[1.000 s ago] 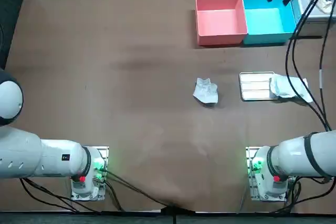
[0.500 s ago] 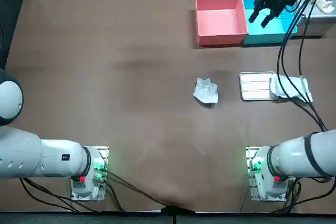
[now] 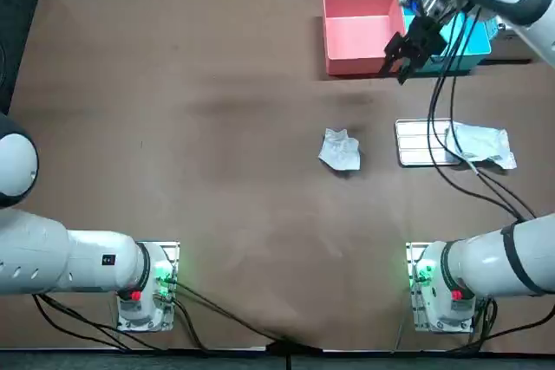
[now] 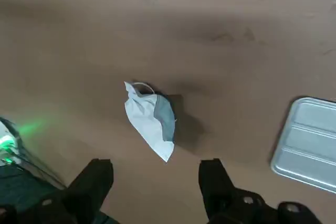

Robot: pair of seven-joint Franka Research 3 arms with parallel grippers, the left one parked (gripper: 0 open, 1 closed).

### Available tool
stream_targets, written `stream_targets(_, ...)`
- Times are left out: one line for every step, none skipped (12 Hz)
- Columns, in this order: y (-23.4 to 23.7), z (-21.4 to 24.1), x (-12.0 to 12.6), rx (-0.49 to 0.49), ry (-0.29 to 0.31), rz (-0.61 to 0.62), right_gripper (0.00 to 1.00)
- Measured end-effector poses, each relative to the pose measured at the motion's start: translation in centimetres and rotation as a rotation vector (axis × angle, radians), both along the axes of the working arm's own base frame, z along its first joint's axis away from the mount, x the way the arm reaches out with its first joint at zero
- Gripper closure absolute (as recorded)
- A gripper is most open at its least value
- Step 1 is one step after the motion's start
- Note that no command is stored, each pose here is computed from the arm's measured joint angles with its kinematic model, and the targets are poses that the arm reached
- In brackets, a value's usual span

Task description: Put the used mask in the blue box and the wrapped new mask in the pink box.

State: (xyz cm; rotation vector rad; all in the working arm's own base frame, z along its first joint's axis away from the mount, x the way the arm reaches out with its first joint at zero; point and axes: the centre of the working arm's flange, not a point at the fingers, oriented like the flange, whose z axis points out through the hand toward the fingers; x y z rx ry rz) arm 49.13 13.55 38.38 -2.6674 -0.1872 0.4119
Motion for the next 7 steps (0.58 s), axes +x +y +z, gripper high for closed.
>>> stream_targets(1.1, -1.2, -0.8, -0.006, 0.003, 0.014, 0.0)
stream_targets(2.4, -2.4, -1.7, -0.016, -0.003, 0.03, 0.0)
stream_targets(3.6, -3.7, -2.7, -0.027, -0.007, 0.048, 0.0)
stream_targets(4.7, -5.2, -3.8, -0.039, 0.0, 0.067, 0.0)
stream_targets(5.4, -6.5, -4.8, -0.05, 0.014, 0.083, 0.0)
stream_targets(5.8, -7.6, -5.5, -0.059, 0.03, 0.094, 0.0)
stream_targets(6.1, -8.6, -5.8, -0.065, 0.044, 0.098, 0.0)
